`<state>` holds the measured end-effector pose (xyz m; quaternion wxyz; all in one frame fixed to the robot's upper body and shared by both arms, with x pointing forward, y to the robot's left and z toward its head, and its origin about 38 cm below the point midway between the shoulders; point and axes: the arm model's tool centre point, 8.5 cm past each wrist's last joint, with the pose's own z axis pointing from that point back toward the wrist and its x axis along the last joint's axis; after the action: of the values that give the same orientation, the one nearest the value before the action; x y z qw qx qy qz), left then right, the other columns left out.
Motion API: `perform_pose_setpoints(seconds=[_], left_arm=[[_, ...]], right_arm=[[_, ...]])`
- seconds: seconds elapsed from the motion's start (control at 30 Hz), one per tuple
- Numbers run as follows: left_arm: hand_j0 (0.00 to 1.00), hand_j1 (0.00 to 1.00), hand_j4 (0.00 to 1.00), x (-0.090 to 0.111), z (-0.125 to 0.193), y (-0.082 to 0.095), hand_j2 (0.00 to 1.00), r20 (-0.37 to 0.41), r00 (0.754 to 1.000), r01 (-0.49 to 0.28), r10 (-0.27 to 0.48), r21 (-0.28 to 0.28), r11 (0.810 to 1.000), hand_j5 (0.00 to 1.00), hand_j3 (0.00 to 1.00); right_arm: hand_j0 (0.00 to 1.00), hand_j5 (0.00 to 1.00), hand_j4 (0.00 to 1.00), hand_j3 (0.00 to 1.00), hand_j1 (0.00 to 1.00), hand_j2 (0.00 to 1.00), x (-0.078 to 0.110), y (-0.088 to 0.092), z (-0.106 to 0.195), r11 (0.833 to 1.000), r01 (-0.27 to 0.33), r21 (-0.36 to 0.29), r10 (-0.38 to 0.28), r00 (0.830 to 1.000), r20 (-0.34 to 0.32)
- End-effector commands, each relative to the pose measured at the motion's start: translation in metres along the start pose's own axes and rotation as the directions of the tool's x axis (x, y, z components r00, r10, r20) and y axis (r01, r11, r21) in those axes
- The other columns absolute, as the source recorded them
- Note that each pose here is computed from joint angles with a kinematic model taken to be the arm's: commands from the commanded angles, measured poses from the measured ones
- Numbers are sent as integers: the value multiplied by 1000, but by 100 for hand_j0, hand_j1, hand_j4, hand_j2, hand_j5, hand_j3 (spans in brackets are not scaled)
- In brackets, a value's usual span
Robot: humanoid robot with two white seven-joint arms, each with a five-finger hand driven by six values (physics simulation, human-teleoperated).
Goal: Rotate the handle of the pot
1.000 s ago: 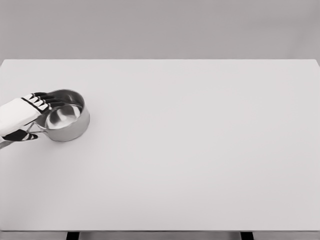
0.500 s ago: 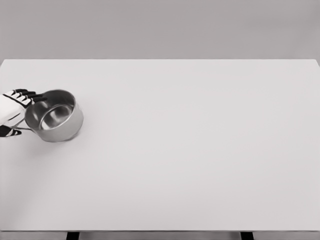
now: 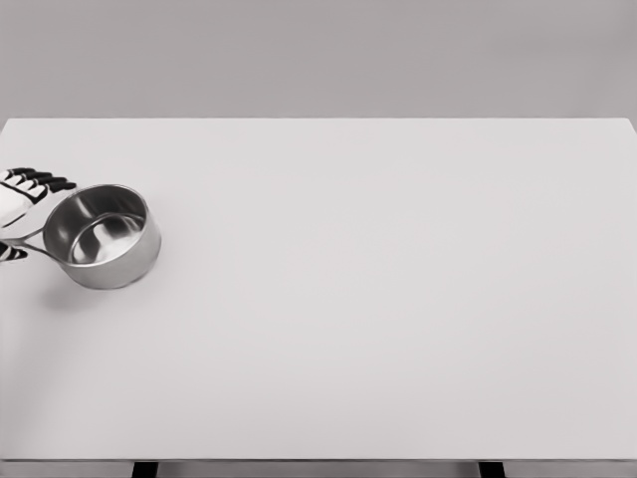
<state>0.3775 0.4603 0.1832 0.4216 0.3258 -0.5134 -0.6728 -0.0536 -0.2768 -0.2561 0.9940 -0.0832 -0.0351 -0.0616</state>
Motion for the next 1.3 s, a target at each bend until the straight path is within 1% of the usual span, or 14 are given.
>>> perform_pose_setpoints(seconds=[0.0,0.07,0.1,0.37,0.43,0.47,0.53,0.6,0.77,0.8,0.87,1.13,1.2,1.27], left_arm=[[100,100,100,-4,1,-4,100,-12,1000,-12,12,-5,1000,100,100],[100,100,100,-6,-1,-1,100,-20,1000,2,-2,-8,1000,100,100],[100,100,100,-8,-1,-3,100,-27,1000,-1,1,-15,1000,100,100],[100,100,100,-10,-11,0,100,-39,999,12,-12,-4,1000,100,100],[100,100,100,-11,-12,-2,100,-45,999,10,-10,-11,1000,100,100],[100,100,100,-12,-13,0,100,-47,999,14,-15,-7,1000,100,100],[100,100,100,-16,-15,-5,100,-62,998,4,-5,-15,1000,100,100],[100,100,100,-16,-18,-5,100,-67,998,13,-14,-18,1000,100,100],[100,100,100,-18,-19,1,100,-69,997,21,-22,-10,1000,100,100],[100,100,100,-20,-20,4,100,-75,997,26,-26,-5,1000,100,100],[100,100,100,-24,-20,2,100,-86,996,20,-21,-12,1000,100,100],[100,100,100,-26,-16,5,100,-87,996,24,-25,-10,1000,100,100],[100,100,100,-24,-16,5,100,-81,997,21,-21,-5,1000,100,100],[100,100,100,-16,-17,12,100,-57,998,30,-29,17,999,100,100]], right_arm=[[100,100,100,100,100,100,0,0,0,1000,1,0,-1,1000,0],[100,100,100,100,100,100,0,0,0,1000,1,0,-1,1000,0],[100,100,100,100,100,100,0,0,0,1000,-1,0,1,1000,0],[100,100,100,100,100,100,0,0,0,1000,1,0,-1,1000,0],[100,100,100,100,100,100,0,0,0,1000,1,0,-1,1000,0],[100,100,100,100,100,100,0,0,0,1000,1,0,-1,1000,0],[100,100,100,100,100,100,0,0,0,1000,1,0,-1,1000,0],[100,100,100,100,100,100,0,0,0,1000,1,0,-1,1000,0],[100,100,100,100,100,100,0,0,0,1000,-1,0,1,1000,0],[100,100,100,100,100,100,0,0,0,1000,1,0,-1,1000,0],[100,100,100,100,100,100,0,0,0,1000,1,0,-1,1000,0],[100,100,100,100,100,100,0,0,0,1000,-1,0,1,1000,0],[100,100,100,100,100,100,0,0,0,1000,1,0,-1,1000,0],[100,100,100,100,100,100,0,0,0,1000,1,0,-1,1000,0]])
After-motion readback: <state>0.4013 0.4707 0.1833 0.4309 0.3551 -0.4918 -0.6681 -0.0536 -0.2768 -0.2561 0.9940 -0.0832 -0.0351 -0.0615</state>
